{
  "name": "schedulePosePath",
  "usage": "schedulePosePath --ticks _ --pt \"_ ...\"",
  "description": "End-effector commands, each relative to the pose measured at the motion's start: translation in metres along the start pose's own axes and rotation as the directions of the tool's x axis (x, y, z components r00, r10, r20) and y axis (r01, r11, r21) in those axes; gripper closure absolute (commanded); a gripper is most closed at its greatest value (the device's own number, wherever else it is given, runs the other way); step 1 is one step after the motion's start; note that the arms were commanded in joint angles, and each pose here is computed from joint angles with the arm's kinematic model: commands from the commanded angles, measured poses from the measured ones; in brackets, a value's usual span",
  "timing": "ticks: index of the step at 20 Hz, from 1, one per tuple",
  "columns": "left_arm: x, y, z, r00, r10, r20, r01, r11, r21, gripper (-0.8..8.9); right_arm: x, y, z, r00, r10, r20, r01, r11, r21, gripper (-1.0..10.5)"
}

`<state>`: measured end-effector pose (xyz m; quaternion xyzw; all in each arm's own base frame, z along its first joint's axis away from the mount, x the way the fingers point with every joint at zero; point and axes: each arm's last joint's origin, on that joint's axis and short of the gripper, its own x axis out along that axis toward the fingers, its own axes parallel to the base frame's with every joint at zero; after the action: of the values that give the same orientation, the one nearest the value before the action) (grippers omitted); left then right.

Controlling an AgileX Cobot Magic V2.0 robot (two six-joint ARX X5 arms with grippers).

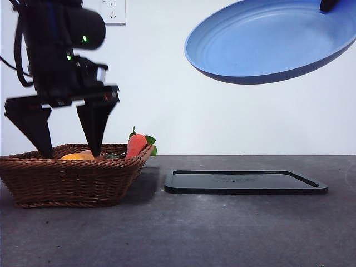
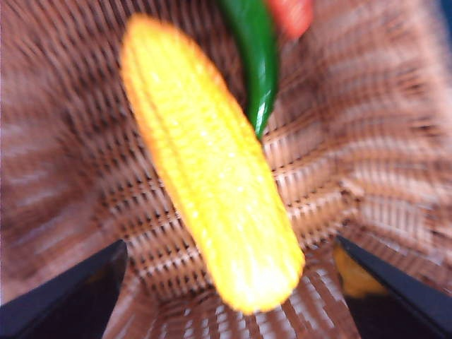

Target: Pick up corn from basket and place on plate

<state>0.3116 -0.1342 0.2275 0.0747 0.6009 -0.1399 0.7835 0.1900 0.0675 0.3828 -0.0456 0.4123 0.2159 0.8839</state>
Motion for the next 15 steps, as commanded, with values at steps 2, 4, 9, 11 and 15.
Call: schedulePosePath --ticks 2,4,9,11,15 --pt "0.014 -0.006 0.01 1.0 -0.001 0.013 0.002 1.0 -0.014 3.61 -0.004 0.001 0.005 1.0 0.002 0.025 -0.002 1.0 0.001 9.4" --pt "0.024 -0.006 0.011 1.0 0.001 -0.008 -0.001 1.0 -0.013 3.61 -0.004 0.001 0.005 1.0 0.002 0.025 -0.002 1.0 0.001 9.4" --pt "0.039 -0.008 0.009 0.998 0.006 -0.068 -0.008 1.0 -0.026 4.82 -0.004 0.001 0.005 1.0 0.001 0.026 -0.001 1.0 -0.003 9.4" --pt "0.036 -0.01 0.01 0.998 0.003 -0.058 -0.005 1.0 -0.024 5.68 -0.004 0.001 0.005 1.0 0.001 0.028 -0.001 1.0 -0.004 9.4" --pt "0.026 -0.01 0.008 0.998 0.004 -0.055 -0.005 1.0 -0.025 6.66 -0.004 0.001 0.005 1.0 0.001 0.029 -0.001 1.0 -0.011 9.4"
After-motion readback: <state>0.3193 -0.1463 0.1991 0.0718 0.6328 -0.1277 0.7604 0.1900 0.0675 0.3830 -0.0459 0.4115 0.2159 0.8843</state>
